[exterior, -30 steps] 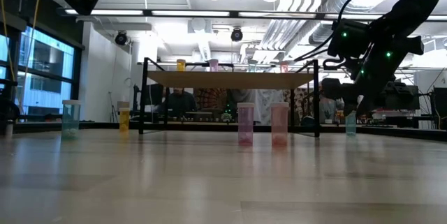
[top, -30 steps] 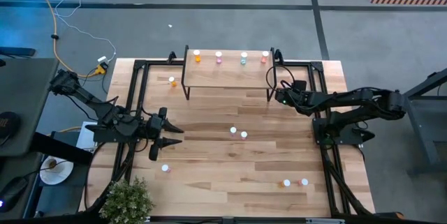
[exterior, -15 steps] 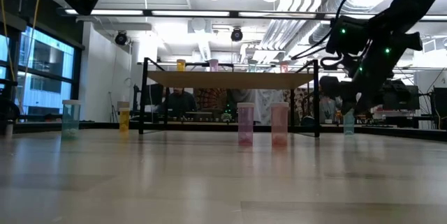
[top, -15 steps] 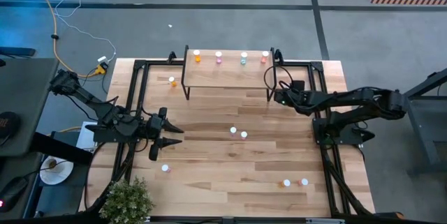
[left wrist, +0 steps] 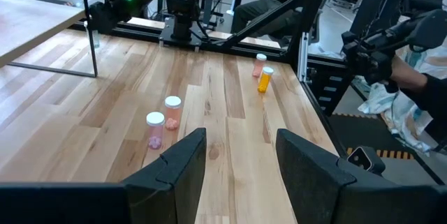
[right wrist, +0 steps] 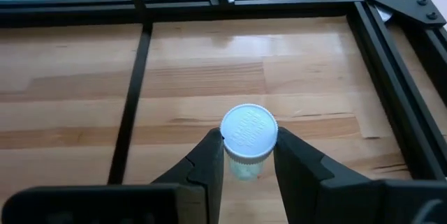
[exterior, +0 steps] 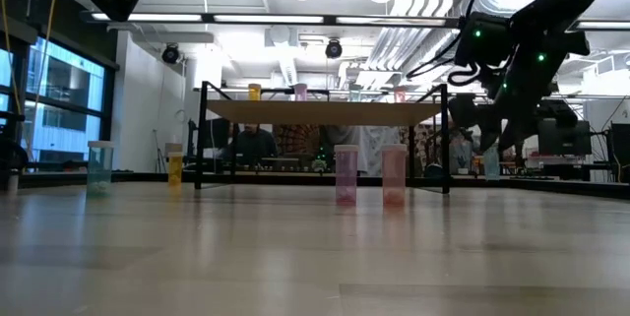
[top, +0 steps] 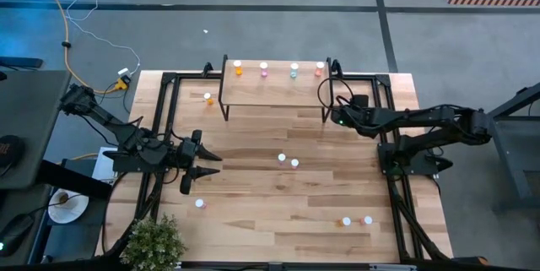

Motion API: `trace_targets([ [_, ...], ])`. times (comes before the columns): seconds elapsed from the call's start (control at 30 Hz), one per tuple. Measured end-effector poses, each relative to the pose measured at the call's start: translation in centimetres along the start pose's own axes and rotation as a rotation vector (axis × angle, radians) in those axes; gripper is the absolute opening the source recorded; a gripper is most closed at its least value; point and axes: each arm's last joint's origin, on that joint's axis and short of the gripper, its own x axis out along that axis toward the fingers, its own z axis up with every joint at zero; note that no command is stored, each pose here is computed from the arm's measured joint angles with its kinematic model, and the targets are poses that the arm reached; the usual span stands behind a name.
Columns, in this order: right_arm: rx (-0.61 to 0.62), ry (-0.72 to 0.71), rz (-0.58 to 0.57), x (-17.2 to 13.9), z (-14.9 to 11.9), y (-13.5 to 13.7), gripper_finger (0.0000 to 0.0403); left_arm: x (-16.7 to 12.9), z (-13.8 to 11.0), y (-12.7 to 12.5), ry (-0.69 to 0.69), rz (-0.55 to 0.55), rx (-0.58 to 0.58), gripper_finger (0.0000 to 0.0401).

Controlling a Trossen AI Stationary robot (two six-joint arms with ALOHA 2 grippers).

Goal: Pick and place medicine bottles onto shelf by color
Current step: Put the top green pill bottle on the shelf aligned with the other green pill bottle

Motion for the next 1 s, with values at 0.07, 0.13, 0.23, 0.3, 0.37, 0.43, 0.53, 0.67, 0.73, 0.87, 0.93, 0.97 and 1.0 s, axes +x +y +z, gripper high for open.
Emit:
trace_targets([
  [0.07, 0.007, -0.008, 0.017, -0.4, 0.2, -0.1, 0.0092, 0.0, 0.0, 0.0, 0.0, 0.0, 0.0, 0.0165],
  [0.13, 0.017, -0.02, 0.035, -0.9, 0.4, -0.2, 0.0092, 0.0, 0.0, 0.0, 0.0, 0.0, 0.0, 0.0165],
  [0.23, 0.033, -0.039, 0.063, -1.6, 0.7, -0.5, 0.0092, 0.0, 0.0, 0.0, 0.0, -0.001, 0.0, 0.0165],
  [0.3, 0.038, -0.044, 0.082, -2.1, 0.9, -0.7, 0.0092, 0.0, 0.0, 0.0, 0.0, -0.001, 0.0, 0.0165],
  [0.37, 0.043, -0.052, 0.104, -2.6, 1.0, -0.8, 0.0092, 0.0, 0.0, 0.0, 0.0, -0.001, 0.0, 0.0165],
  [0.43, 0.049, -0.062, 0.128, -3.1, 1.2, -1.0, 0.0092, 0.0, 0.0, 0.0, 0.0, -0.001, -0.004, 0.0165],
  [0.53, 0.052, -0.087, 0.148, -3.8, 1.3, -1.3, 0.0092, 0.0, 0.0, 0.0, 0.0, -0.001, -0.016, 0.0165],
  [0.67, 0.057, -0.119, 0.174, -4.5, 1.5, -1.6, 0.0092, 0.0, 0.0, 0.0, 0.0, -0.001, -0.017, 0.0165],
  [0.73, 0.061, -0.128, 0.189, -4.7, 1.7, -1.7, 0.0092, 0.0, 0.0, 0.0, 0.0, -0.001, -0.019, 0.0165],
  [0.87, 0.061, -0.14, 0.208, -5.1, 2.1, -2.0, 0.0092, 0.0, 0.0, 0.0, 0.0, 0.0, -0.02, 0.0165],
  [0.93, 0.064, -0.146, 0.218, -5.3, 2.2, -2.1, 0.0092, 0.0, 0.0, 0.0, 0.0, 0.0, -0.02, 0.0165],
  [0.97, 0.064, -0.151, 0.225, -5.4, 2.3, -2.2, 0.0092, 0.0, 0.0, 0.0, 0.0, 0.0, -0.02, 0.0165],
  [1.0, 0.068, -0.156, 0.235, -5.5, 2.4, -2.2, 0.0092, 0.0, 0.0, 0.0, 0.0, 0.0, -0.02, 0.0165],
])
